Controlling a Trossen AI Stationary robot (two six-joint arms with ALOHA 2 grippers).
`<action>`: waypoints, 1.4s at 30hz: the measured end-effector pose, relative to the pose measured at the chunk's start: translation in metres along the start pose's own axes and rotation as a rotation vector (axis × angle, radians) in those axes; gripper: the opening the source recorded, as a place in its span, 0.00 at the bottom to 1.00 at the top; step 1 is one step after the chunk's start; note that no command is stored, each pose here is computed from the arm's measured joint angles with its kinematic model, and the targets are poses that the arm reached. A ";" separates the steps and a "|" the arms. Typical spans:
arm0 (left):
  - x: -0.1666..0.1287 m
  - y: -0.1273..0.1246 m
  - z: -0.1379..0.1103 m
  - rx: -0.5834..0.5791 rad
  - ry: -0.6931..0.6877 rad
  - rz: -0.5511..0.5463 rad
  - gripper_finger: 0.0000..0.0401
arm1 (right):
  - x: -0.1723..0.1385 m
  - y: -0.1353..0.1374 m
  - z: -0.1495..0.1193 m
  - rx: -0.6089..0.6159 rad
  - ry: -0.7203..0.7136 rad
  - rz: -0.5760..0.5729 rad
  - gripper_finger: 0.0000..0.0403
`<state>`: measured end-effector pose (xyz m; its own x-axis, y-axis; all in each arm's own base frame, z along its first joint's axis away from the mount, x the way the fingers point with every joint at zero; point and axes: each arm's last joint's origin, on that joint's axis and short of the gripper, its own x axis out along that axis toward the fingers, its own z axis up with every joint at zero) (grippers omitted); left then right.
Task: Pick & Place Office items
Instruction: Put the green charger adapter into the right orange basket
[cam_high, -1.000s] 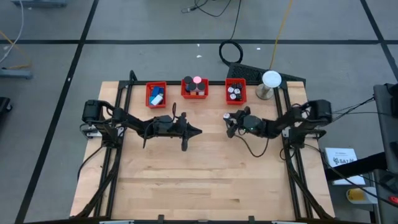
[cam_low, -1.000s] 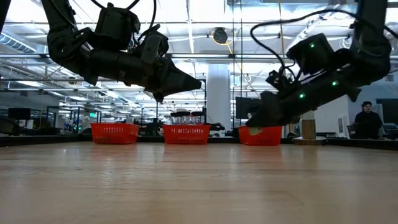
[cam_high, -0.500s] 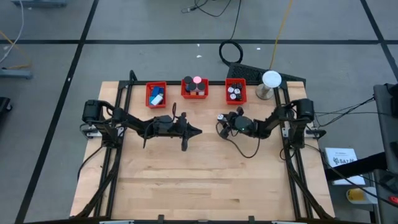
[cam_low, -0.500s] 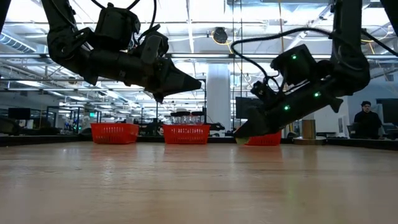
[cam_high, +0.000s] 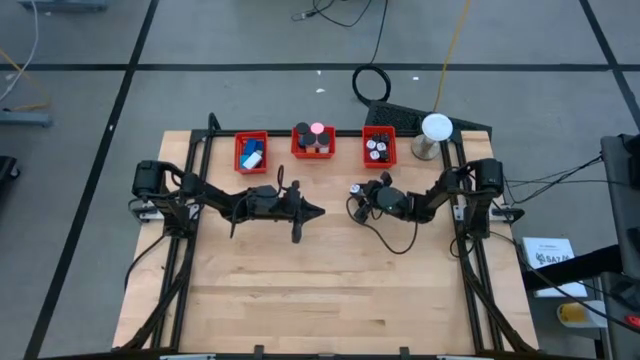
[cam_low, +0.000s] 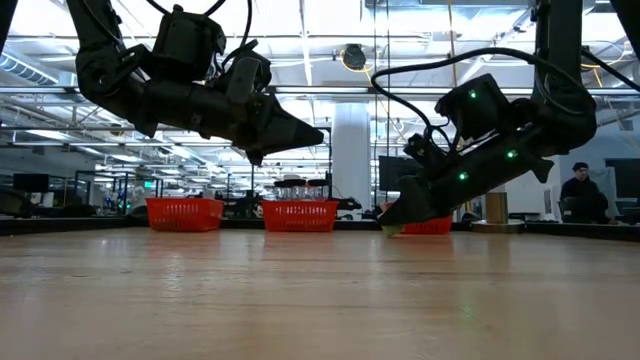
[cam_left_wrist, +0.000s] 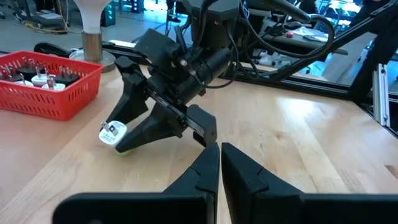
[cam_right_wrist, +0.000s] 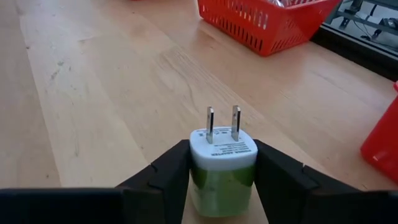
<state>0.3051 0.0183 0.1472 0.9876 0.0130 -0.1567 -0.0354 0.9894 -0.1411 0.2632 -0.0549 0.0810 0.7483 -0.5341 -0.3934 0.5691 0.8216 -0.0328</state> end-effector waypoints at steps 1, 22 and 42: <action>0.000 0.000 0.000 0.000 0.000 0.000 0.04 | 0.000 0.000 0.000 -0.001 0.003 0.000 0.40; 0.000 0.000 0.000 0.000 -0.001 0.000 0.04 | -0.022 -0.007 0.023 0.077 0.078 -0.019 0.63; 0.000 0.000 0.000 0.000 -0.001 0.000 0.04 | -0.036 -0.012 0.120 0.306 0.461 -0.118 0.32</action>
<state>0.3050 0.0184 0.1473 0.9877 0.0132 -0.1558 -0.0355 0.9894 -0.1411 0.2708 -0.0694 0.2055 0.4863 -0.4200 -0.7662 0.7640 0.6299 0.1396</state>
